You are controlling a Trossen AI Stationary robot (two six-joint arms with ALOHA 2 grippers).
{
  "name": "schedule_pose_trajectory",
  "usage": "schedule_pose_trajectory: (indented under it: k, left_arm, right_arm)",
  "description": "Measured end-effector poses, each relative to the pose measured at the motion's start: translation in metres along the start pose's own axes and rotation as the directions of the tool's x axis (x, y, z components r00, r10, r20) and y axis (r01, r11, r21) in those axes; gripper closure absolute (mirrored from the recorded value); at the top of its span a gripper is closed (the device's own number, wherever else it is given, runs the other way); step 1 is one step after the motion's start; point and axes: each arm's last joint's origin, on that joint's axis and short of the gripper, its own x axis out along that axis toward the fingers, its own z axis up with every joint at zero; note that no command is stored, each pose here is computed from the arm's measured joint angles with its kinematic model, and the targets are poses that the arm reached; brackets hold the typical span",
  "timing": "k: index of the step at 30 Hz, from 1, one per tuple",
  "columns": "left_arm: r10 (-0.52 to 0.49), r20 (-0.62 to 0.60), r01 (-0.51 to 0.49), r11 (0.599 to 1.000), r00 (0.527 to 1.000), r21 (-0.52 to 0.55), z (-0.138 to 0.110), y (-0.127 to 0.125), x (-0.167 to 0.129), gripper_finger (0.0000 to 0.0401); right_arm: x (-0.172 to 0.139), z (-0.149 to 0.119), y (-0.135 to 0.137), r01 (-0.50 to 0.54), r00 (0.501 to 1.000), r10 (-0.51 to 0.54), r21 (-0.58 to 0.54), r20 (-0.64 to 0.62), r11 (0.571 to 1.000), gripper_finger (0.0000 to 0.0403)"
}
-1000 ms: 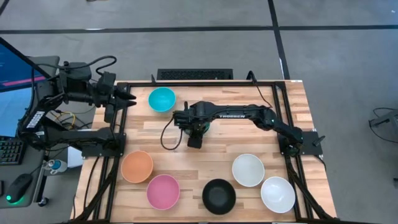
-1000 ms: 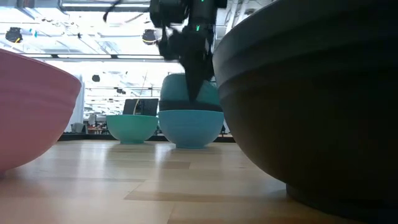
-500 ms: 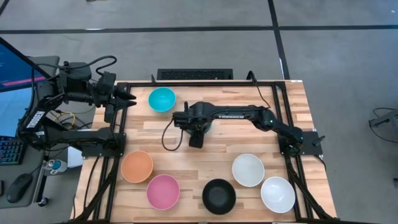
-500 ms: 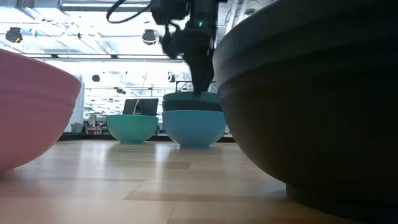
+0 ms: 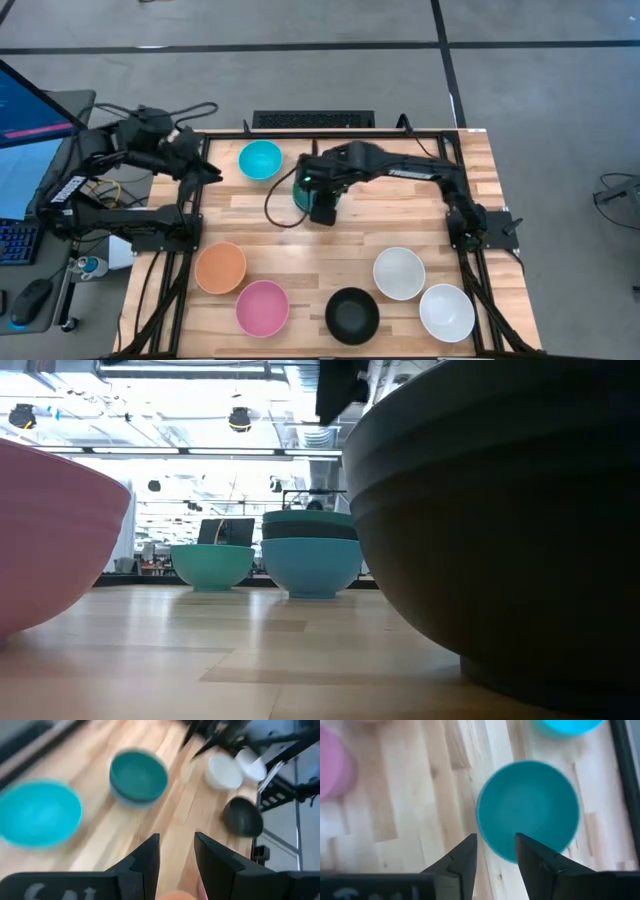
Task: Nest bowls inside each other
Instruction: Stack the orange bowl on top of the blue bowl
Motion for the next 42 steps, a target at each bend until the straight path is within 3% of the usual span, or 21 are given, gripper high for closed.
schedule_pose_trajectory:
  k: [6,11,15,22,26,30,34,38,42]
  left_arm:
    - [-0.007,-0.106,-0.009,0.989,0.994,-0.150,-0.019,0.012,0.036,0.0289]
    - [-0.173,-0.228,0.130,0.973,0.958,-0.192,-0.048,0.012,0.057,0.0289]
    - [-0.254,-0.341,0.184,0.957,0.905,-0.225,-0.075,0.009,0.067,0.0289]
    - [-0.311,-0.451,0.278,0.950,0.836,-0.140,-0.105,0.001,0.083,0.0289]
    - [-0.264,-0.514,0.333,0.942,0.816,0.044,-0.117,-0.002,0.092,0.0289]
    - [-0.157,-0.536,0.271,0.952,0.830,0.141,-0.126,0.001,0.104,0.0289]
    - [-0.068,-0.514,0.099,0.995,0.855,0.033,-0.127,0.002,0.115,0.0289]
    - [0.030,-0.486,-0.083,0.993,0.874,-0.088,-0.125,0.003,0.123,0.0289]
    - [0.042,-0.501,-0.084,0.995,0.864,-0.061,-0.124,0.000,0.131,0.0289]
  right_arm:
    - [-0.061,-0.016,0.001,-0.016,0.992,0.019,-0.028,0.125,0.999,0.0259]
    - [-0.092,-0.029,-0.003,-0.038,0.982,0.023,0.074,0.186,0.997,0.0267]
    - [-0.102,-0.035,0.000,-0.033,0.983,0.030,0.016,0.183,0.999,0.0270]
    - [-0.097,-0.040,0.012,-0.028,0.993,0.042,-0.120,0.111,0.992,0.0266]
    - [-0.085,-0.036,0.017,-0.030,0.996,0.041,-0.138,0.077,0.990,0.0268]
    - [-0.071,-0.032,0.019,-0.030,0.999,0.036,-0.141,0.038,0.990,0.0268]
    - [-0.051,-0.027,0.022,-0.030,0.999,0.027,-0.146,-0.024,0.989,0.0269]
    - [-0.037,-0.024,0.024,-0.030,0.997,0.020,-0.149,-0.069,0.988,0.0270]
    - [-0.013,-0.020,0.027,-0.031,0.991,0.010,-0.154,-0.131,0.988,0.0268]
